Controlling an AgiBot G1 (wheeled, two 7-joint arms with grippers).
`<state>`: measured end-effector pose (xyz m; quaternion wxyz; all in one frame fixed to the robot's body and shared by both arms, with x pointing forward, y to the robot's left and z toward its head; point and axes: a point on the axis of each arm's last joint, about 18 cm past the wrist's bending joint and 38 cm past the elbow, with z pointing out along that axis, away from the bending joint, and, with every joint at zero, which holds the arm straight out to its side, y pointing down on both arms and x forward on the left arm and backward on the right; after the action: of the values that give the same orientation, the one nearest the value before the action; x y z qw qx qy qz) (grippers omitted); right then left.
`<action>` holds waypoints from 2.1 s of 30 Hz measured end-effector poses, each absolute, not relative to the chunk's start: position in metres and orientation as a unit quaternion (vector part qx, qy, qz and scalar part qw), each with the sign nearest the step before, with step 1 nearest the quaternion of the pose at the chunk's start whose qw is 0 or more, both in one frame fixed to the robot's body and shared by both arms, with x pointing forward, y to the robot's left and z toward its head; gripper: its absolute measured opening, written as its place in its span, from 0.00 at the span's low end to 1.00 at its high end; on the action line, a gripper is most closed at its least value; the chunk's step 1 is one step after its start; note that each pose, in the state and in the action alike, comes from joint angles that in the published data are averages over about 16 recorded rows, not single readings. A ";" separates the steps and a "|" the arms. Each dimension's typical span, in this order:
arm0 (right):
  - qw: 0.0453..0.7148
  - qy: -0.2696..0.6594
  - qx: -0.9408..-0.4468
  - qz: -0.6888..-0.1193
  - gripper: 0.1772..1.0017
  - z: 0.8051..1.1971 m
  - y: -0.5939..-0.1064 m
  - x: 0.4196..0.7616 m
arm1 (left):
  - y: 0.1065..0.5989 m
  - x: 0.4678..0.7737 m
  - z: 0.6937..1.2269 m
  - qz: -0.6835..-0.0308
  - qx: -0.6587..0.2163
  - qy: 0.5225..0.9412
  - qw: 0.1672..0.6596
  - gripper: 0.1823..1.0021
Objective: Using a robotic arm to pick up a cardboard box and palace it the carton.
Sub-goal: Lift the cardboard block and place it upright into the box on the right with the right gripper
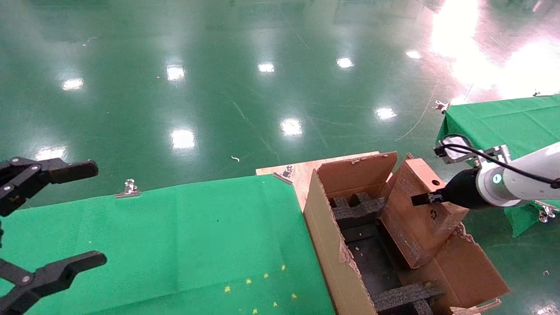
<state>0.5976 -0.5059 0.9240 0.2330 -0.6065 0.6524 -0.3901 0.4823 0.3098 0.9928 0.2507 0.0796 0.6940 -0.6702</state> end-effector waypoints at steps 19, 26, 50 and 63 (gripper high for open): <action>0.239 0.645 -0.617 -0.383 0.17 0.886 -0.498 0.626 | 0.310 0.482 0.993 -0.670 0.080 0.694 0.251 1.00; 0.240 0.644 -0.623 -0.373 0.17 0.871 -0.497 0.629 | 0.310 0.482 0.993 -0.670 0.080 0.694 0.251 1.00; 0.223 0.674 -0.625 -0.325 0.16 0.829 -0.502 0.628 | 0.310 0.482 0.993 -0.670 0.080 0.694 0.251 1.00; 0.208 0.683 -0.630 -0.306 0.16 0.808 -0.501 0.637 | 0.310 0.482 0.993 -0.670 0.080 0.694 0.251 1.00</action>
<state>0.6366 -0.5006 0.8076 0.2076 -0.6303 0.6828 -0.3056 0.4823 0.3098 0.9928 0.2507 0.0796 0.6940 -0.6702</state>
